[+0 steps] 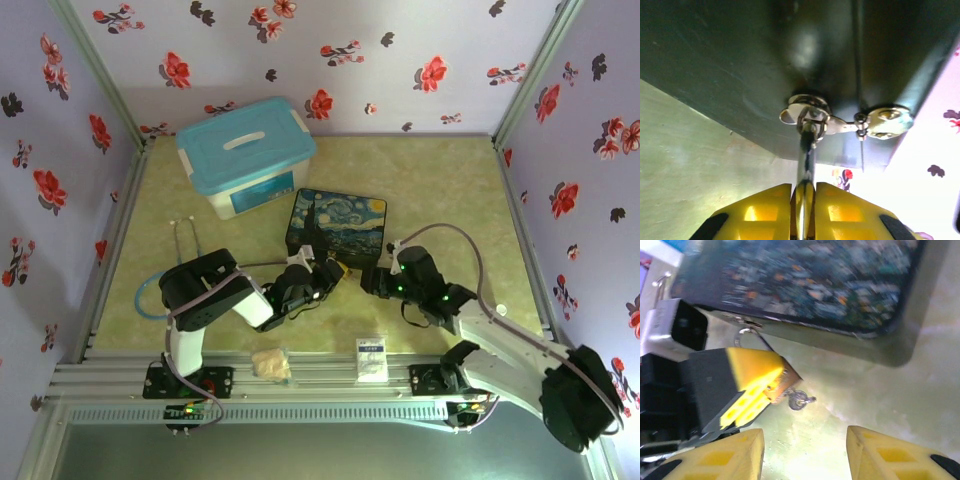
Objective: Unlock the padlock with the key
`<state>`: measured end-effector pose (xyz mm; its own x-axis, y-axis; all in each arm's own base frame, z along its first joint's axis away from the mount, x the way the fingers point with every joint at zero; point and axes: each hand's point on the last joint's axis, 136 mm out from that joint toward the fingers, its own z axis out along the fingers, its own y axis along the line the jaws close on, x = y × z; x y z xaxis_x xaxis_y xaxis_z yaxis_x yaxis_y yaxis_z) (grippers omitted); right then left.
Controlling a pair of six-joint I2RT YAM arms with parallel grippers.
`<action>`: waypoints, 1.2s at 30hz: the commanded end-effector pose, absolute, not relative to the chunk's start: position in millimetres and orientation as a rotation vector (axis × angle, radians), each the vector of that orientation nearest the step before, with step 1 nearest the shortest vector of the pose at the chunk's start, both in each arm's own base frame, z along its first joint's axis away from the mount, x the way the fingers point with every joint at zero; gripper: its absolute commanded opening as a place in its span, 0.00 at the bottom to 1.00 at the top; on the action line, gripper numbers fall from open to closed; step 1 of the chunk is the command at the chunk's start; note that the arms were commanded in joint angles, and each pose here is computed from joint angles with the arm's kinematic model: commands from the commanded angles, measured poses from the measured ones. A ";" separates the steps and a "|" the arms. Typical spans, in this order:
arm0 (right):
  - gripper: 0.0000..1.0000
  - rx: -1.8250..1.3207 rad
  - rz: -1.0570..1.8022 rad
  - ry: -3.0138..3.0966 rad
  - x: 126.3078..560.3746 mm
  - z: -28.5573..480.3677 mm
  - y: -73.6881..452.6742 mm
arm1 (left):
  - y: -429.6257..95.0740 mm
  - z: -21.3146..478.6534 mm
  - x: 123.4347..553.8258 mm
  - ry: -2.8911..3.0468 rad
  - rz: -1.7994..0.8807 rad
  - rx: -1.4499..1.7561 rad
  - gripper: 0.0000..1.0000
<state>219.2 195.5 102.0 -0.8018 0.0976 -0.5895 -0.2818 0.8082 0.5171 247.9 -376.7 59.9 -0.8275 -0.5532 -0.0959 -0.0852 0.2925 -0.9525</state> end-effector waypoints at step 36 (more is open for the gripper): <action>0.15 -0.803 0.275 2.207 241.0 51.8 259.5 | -371.4 61.9 231.9 2.245 -1.616 -0.489 0.00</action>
